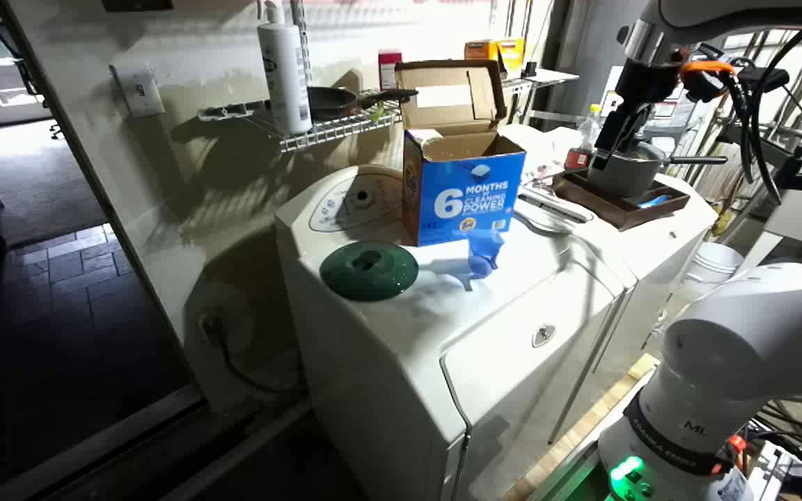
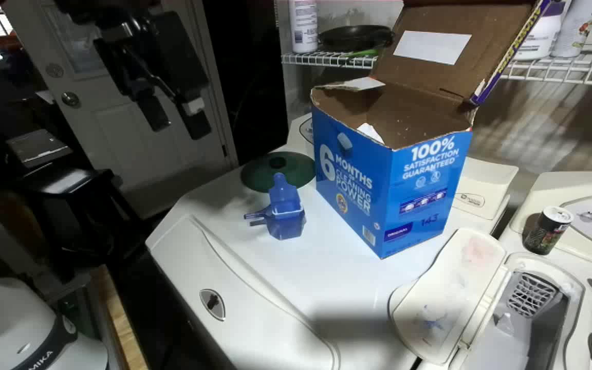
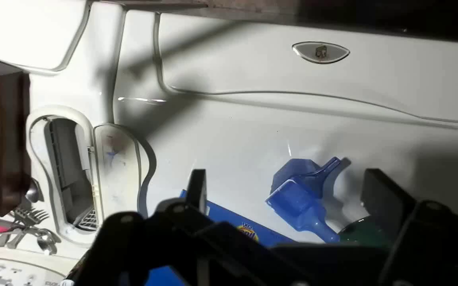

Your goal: Pick up the top light blue measuring cup and turn it one hundred and eighty degrees until the handles on both measuring cups are aligned

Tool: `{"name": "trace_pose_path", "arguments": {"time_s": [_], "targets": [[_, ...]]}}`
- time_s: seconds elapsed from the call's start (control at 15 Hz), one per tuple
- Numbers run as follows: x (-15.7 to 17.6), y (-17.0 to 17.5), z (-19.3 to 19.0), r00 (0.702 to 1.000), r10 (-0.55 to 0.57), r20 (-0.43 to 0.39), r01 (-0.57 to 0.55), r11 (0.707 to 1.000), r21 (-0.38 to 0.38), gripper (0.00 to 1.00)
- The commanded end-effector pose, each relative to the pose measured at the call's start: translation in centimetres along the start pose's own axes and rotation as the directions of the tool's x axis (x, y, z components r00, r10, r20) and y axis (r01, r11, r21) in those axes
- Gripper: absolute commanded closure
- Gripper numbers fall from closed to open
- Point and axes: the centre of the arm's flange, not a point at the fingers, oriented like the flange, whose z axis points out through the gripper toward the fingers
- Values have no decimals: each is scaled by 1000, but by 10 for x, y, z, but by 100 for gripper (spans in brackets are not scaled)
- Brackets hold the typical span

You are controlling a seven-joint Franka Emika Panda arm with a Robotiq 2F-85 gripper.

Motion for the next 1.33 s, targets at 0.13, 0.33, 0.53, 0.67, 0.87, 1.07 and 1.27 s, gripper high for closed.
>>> {"name": "trace_pose_path", "arguments": {"time_s": [0.13, 0.33, 0.53, 0.67, 0.87, 1.07, 1.27], "targets": [[0, 0, 0, 1000, 0, 0, 0, 1000, 0, 0], [5, 3, 5, 1000, -3, 15, 2, 1000, 24, 0], [22, 23, 25, 1000, 9, 2, -10, 995, 100, 0], [32, 36, 40, 999, 22, -24, -18, 986, 163, 0], [49, 47, 65, 997, 15, -72, 3, 967, 255, 0], [68, 53, 89, 993, 40, -109, -6, 957, 290, 0], [85, 55, 116, 990, 109, -95, -72, 942, 327, 0]]}}
